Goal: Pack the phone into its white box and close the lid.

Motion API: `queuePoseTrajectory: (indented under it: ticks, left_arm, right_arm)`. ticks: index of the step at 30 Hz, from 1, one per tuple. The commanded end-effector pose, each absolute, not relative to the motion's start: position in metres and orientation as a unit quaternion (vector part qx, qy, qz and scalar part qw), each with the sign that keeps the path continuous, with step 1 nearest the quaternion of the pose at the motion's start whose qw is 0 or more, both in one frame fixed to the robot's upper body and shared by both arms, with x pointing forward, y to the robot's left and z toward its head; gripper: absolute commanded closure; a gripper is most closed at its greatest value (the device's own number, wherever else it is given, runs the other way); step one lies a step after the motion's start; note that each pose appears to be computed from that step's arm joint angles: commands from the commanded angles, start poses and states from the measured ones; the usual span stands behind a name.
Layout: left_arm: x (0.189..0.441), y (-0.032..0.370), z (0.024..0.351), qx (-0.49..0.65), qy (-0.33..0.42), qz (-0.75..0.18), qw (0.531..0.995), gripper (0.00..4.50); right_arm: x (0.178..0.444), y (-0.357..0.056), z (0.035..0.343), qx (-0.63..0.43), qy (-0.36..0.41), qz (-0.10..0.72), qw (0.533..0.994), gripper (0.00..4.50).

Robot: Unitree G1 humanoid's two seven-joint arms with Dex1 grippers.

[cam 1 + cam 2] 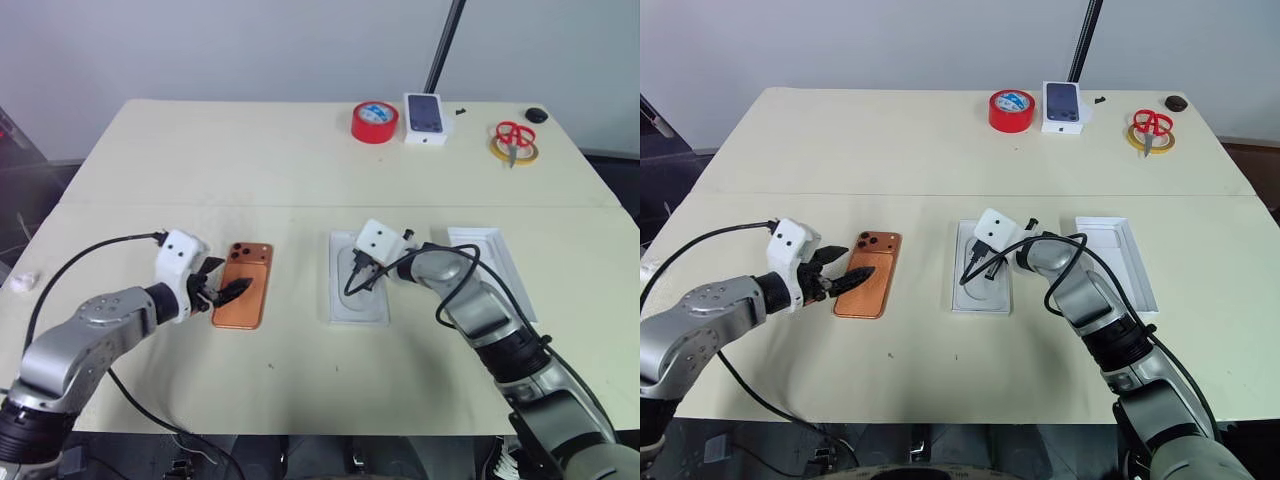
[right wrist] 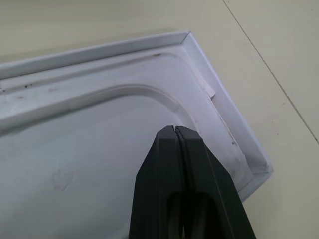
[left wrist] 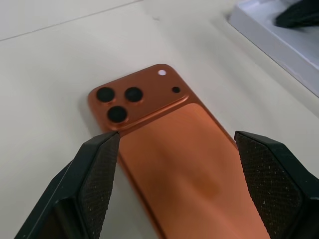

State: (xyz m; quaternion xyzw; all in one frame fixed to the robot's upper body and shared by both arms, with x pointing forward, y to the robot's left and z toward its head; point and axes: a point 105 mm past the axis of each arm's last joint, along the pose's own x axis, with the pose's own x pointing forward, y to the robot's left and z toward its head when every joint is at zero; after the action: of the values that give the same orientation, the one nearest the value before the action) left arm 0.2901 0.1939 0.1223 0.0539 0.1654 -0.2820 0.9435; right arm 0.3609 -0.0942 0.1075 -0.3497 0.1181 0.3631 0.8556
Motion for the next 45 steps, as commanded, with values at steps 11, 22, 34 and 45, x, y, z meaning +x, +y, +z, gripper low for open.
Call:
queuePoseTrajectory:
  ticks: [11,22,34,45]
  left_arm:
    - [0.283,0.219,0.104,-0.155,0.259,-0.149,0.942,0.02]
    - [0.27,0.151,0.094,-0.218,0.325,-0.249,0.886,0.02]
    - [0.264,0.113,0.107,-0.252,0.322,-0.301,0.861,0.02]
    - [0.278,0.148,0.113,-0.289,0.309,-0.24,0.874,0.02]
  right_arm:
    - [0.32,0.001,0.143,-0.319,0.039,0.517,0.794,4.5]
    - [0.318,0.03,0.104,-0.395,0.1,0.549,0.73,4.5]
    - [0.317,0.027,0.099,-0.389,0.11,0.552,0.73,4.5]
    - [0.318,0.026,0.098,-0.385,0.112,0.548,0.734,4.5]
